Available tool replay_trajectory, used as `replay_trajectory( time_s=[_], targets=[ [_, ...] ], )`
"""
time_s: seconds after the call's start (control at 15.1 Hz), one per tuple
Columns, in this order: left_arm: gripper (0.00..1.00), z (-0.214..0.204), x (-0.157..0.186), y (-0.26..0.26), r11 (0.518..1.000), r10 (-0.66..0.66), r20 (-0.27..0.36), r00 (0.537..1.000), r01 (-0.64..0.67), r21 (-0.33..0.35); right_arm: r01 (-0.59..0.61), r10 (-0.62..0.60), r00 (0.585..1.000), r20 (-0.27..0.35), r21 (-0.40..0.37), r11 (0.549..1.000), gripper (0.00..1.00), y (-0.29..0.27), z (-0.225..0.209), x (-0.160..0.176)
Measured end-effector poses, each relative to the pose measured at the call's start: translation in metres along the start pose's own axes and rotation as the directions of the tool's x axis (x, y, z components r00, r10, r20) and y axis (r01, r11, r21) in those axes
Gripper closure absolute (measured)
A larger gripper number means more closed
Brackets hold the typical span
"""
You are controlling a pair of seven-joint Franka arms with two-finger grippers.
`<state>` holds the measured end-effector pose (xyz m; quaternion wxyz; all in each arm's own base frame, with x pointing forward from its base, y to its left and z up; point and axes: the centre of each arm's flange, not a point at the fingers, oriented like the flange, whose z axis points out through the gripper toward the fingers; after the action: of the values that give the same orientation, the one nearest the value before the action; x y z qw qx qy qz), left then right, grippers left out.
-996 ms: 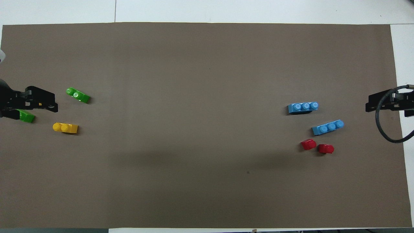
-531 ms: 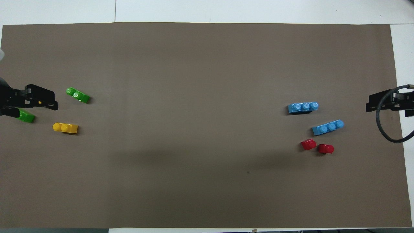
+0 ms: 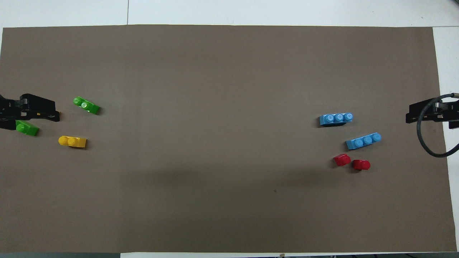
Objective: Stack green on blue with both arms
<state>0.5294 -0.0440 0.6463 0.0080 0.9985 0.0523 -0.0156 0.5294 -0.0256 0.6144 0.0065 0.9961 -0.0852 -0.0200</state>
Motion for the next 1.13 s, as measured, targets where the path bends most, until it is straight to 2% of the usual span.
replay_trajectory(
  time_s=[0.4,0.73,0.93,1.13],
  targets=[
    [0.0,-0.001,0.002,-0.004,1.0,-0.01,-0.015,1.0,0.01,-0.003,-0.003,0.003,1.0,-0.006,0.001,1.0,0.0,0.002,0.0,0.001],
    [0.0,0.02,0.007,-0.006,1.0,-0.026,-0.021,0.999,0.026,-0.005,-0.009,0.009,1.0,-0.007,0.002,1.0,0.0,0.005,0.0,0.002],
    [0.0,0.039,0.016,-0.014,0.991,-0.131,-0.04,0.991,0.131,-0.013,-0.009,0.009,1.0,-0.008,0.002,1.0,0.0,0.005,0.0,0.002],
    [0.0,0.063,0.026,-0.02,0.965,-0.261,-0.068,0.963,0.26,-0.031,-0.009,0.009,1.0,-0.008,0.002,1.0,0.0,0.005,0.0,0.002]
  ],
)
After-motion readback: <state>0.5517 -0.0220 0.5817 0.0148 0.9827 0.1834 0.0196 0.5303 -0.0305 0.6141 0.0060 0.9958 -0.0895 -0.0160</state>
